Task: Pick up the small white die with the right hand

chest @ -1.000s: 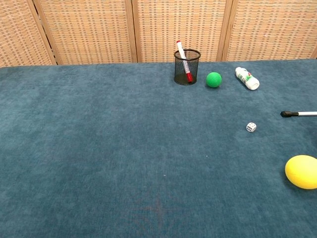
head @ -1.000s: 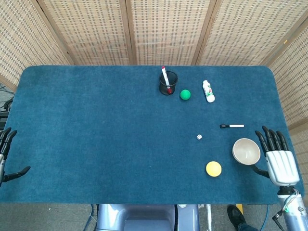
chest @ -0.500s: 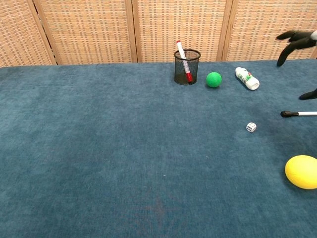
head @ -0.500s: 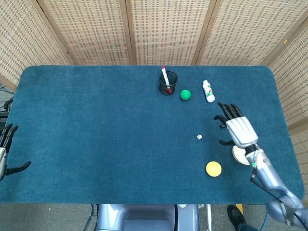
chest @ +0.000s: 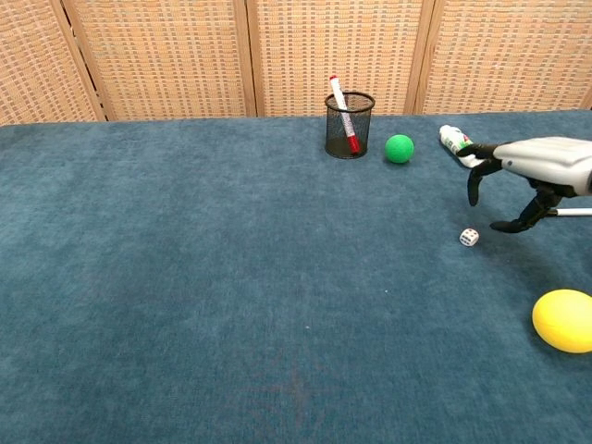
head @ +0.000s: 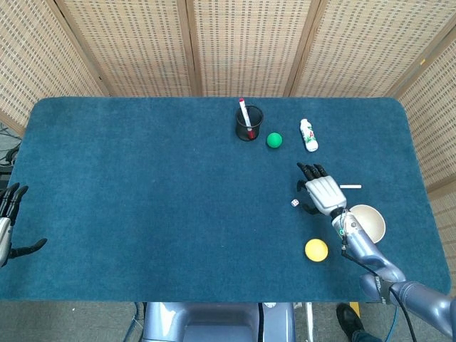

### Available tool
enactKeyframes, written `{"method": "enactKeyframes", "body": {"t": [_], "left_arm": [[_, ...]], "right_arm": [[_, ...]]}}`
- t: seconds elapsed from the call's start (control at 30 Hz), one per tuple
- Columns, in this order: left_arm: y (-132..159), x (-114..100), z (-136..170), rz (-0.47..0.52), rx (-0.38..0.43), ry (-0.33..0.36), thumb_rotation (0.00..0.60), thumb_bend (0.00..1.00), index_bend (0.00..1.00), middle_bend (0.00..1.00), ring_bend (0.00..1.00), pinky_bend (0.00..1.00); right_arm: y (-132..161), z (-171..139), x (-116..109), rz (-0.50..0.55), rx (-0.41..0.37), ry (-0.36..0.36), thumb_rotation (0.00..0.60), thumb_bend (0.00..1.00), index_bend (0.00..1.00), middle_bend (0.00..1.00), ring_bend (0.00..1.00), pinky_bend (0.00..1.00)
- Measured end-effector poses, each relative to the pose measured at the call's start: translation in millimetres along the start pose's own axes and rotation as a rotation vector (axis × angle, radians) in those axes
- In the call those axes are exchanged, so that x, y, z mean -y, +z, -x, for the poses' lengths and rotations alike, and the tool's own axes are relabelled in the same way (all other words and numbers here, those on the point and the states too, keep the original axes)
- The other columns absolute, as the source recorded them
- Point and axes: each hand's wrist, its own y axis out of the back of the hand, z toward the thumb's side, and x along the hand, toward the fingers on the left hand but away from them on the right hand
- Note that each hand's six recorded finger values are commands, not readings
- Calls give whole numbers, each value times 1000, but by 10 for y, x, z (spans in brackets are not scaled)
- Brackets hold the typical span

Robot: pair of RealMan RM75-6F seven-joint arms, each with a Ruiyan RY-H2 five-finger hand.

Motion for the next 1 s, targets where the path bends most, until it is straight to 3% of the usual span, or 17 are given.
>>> {"method": "enactKeyframes", "body": {"t": [0.73,1.0], "left_arm": [[-1,-9,14,1,-3,-5,600,0,0,0,0,0],[-3,-1,7,0,-7,-9,600,0,0,0,0,0]], "right_arm": [[244,148,215,-113,-33,21,600,363,396,0,0,0],[188,191,273,-172,-15,28,600,404,520,1,0,0]]}}
